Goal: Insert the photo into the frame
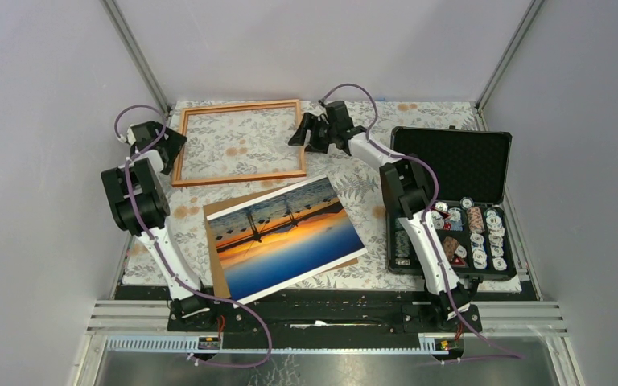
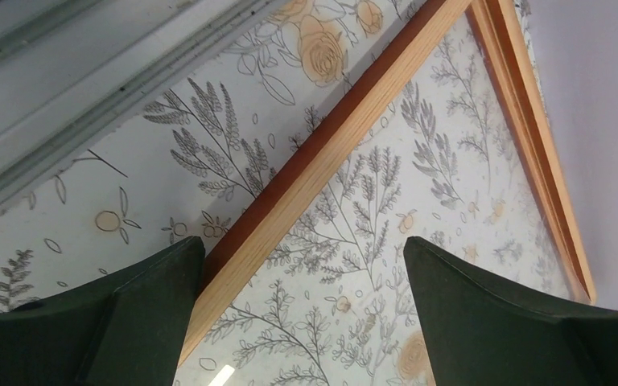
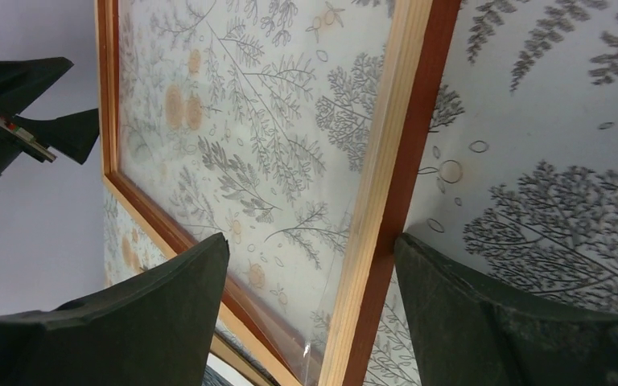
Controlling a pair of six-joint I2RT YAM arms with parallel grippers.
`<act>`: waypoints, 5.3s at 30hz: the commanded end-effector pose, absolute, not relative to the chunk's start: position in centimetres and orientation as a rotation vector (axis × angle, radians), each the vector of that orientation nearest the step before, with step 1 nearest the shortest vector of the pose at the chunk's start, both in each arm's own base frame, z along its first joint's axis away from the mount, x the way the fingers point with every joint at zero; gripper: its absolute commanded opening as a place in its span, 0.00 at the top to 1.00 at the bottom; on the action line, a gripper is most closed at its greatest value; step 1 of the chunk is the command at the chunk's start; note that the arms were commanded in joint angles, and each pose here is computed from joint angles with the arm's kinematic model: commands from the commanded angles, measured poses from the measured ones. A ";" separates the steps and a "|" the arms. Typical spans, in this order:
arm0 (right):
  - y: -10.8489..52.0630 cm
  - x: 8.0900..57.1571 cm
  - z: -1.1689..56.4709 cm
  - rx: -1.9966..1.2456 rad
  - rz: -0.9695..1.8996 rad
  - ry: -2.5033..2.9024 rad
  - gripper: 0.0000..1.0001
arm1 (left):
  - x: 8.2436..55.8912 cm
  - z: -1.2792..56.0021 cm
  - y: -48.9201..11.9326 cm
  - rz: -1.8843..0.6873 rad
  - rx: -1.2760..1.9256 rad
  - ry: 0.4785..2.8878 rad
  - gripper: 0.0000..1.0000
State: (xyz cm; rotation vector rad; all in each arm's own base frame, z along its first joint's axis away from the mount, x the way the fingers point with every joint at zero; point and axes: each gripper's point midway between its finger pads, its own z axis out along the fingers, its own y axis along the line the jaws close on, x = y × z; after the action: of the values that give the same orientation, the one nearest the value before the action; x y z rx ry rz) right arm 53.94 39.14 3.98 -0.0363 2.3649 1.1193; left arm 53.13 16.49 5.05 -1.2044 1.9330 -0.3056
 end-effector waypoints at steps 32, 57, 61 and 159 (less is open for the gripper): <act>23.5 51.4 9.6 0.082 0.599 2.366 0.10 | 49.0 4.0 -2.5 -0.909 -1.107 2.240 0.01; 23.3 51.6 6.7 0.094 0.555 2.443 0.12 | 49.0 4.3 -1.7 -0.881 -1.113 2.232 0.01; 23.2 51.7 6.0 0.101 0.539 2.459 0.12 | 49.0 4.5 -1.7 -0.880 -1.109 2.228 0.01; 27.5 49.0 14.4 0.408 1.247 2.015 1.00 | 49.3 7.2 0.1 -0.938 -1.121 2.122 0.01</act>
State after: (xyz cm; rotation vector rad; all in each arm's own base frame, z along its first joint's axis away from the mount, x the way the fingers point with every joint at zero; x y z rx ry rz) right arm 48.77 26.74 9.12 0.5526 2.1107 1.1967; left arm 49.54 -0.41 5.44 -1.1341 2.1578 -0.9235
